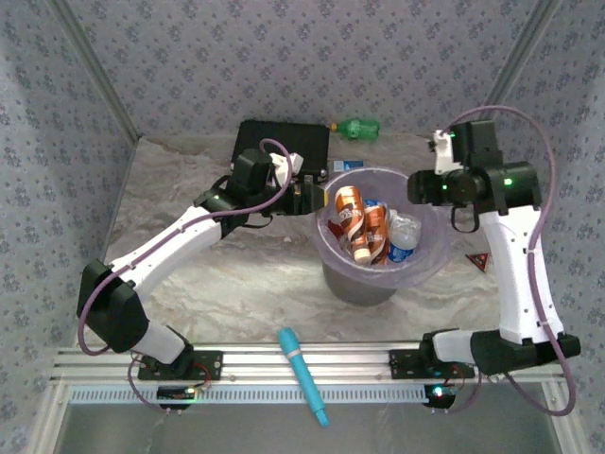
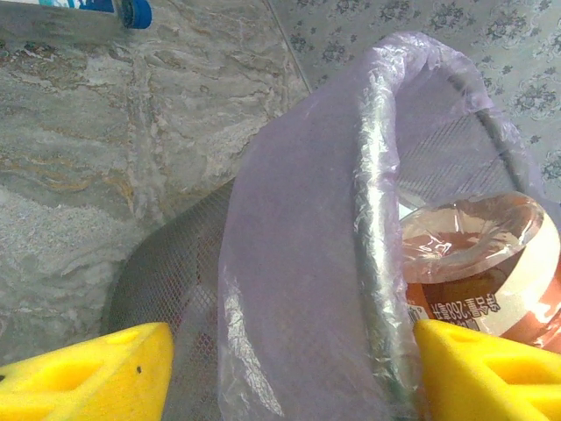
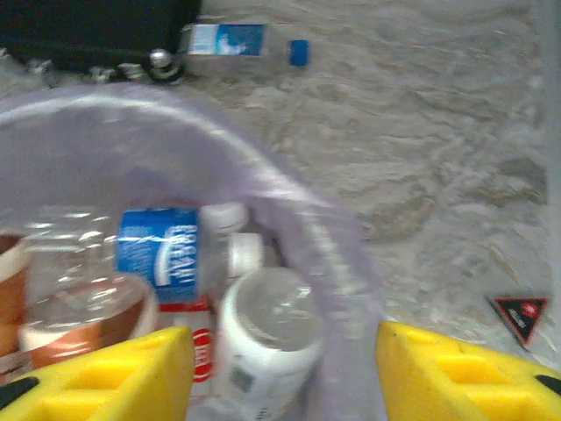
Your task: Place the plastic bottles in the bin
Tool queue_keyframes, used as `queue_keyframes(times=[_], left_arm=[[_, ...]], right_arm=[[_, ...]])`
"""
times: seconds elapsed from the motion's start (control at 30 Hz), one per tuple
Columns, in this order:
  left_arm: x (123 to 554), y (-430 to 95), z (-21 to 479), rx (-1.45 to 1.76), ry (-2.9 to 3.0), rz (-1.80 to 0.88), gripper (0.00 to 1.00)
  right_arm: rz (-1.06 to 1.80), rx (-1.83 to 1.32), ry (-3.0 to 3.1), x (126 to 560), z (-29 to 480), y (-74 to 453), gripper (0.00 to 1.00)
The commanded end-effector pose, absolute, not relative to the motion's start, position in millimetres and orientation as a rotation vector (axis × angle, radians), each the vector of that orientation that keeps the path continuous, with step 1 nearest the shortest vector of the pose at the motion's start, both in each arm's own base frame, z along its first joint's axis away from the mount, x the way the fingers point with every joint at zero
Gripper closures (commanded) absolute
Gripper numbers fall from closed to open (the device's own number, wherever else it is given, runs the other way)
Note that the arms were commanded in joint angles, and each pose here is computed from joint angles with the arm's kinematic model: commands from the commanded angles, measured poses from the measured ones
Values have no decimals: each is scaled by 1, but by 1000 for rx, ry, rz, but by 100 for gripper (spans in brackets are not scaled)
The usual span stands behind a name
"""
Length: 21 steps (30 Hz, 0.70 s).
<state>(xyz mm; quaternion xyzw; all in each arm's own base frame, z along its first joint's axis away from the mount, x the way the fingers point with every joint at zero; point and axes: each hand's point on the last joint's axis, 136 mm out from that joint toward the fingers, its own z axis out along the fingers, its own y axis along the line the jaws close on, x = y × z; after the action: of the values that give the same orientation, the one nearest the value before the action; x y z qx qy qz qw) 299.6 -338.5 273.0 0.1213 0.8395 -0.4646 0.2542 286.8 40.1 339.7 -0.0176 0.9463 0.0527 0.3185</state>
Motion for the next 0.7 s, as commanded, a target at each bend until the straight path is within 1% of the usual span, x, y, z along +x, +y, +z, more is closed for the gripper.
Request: queue_keyframes(times=[0.0,0.07,0.13,0.23,0.43,0.5,0.67], left_arm=[[299,-340,277,338,2270,-1265,29],[298,-340,280,351,2267,-1261,29],[296,-339,281,355,2267,-1263,29],[295,-339,281,351,2271,-1265,29],[297,-338,279,325,2278,-1262,30],[297,-337,276,318,2284,-1252,30],[301,-329,275,271,2286,-1229,31]], right_arm=[[244,8,2548,281,322,37,36],[311,22,2574,279,313,39,35],[356,30,2583,279,308,42,36],[445,26,2582,280,304,52,41],[514,7,2598,279,293,63,52],[537,-6,2595,279,291,69,59],[603,-39,2588,282,284,89,63]])
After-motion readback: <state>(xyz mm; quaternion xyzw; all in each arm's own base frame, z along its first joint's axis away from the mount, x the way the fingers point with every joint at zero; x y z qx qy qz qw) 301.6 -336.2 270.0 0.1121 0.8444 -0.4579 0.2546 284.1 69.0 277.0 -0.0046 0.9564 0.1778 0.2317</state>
